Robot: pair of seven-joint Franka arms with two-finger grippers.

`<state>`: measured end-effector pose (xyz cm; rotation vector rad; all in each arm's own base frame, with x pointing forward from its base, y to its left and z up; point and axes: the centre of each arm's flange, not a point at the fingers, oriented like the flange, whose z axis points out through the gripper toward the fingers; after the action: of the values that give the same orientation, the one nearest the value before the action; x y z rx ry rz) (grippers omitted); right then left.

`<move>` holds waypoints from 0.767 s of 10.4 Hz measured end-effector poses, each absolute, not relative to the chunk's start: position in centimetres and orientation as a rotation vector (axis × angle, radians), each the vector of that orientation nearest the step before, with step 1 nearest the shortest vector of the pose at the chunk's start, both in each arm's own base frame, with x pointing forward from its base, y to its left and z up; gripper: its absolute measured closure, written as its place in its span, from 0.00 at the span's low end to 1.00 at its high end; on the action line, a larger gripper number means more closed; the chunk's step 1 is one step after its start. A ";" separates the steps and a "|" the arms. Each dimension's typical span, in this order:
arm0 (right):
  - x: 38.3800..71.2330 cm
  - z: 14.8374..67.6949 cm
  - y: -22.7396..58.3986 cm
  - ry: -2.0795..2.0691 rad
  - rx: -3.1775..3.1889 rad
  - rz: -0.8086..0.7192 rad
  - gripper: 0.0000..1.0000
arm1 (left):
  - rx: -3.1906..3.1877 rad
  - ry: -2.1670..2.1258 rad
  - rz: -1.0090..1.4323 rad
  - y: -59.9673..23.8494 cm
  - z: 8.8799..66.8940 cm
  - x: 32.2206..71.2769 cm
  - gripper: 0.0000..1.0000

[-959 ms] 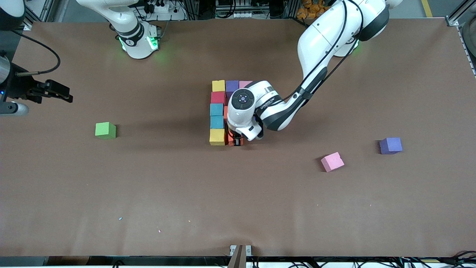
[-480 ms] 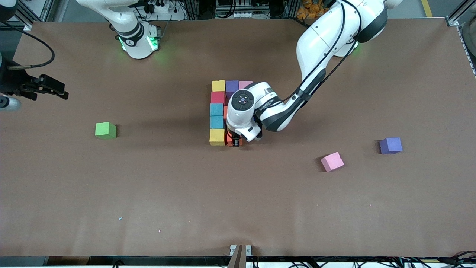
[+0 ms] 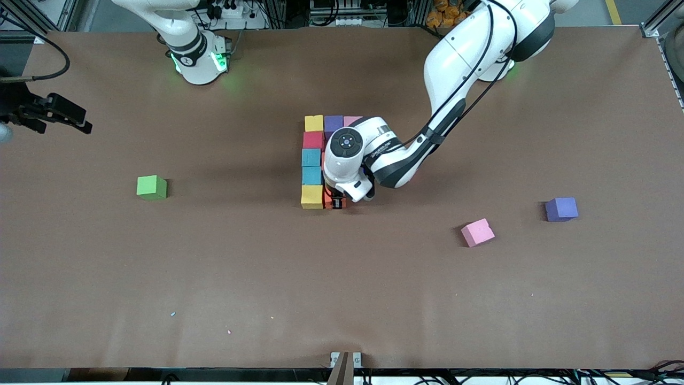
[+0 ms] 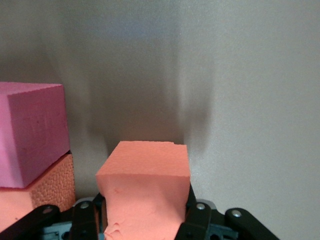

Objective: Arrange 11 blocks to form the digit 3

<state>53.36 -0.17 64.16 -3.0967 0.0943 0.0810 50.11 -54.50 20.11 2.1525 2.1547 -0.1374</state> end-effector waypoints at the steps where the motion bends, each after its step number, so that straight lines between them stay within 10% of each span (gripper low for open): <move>1: 53.4 64.0 -0.2 0.102 -3.097 0.086 0.00 | 2.154 2.152 -0.137 -54.5 20.1 50.1 0.44; 8: 53.4 64.0 0.6 0.081 -3.101 0.081 0.00 | 2.155 2.144 -0.139 -54.9 20.2 50.0 0.44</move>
<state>53.40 0.65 63.97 -3.1012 0.0809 0.0810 50.00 -54.91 20.20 2.1549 2.1438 -0.1391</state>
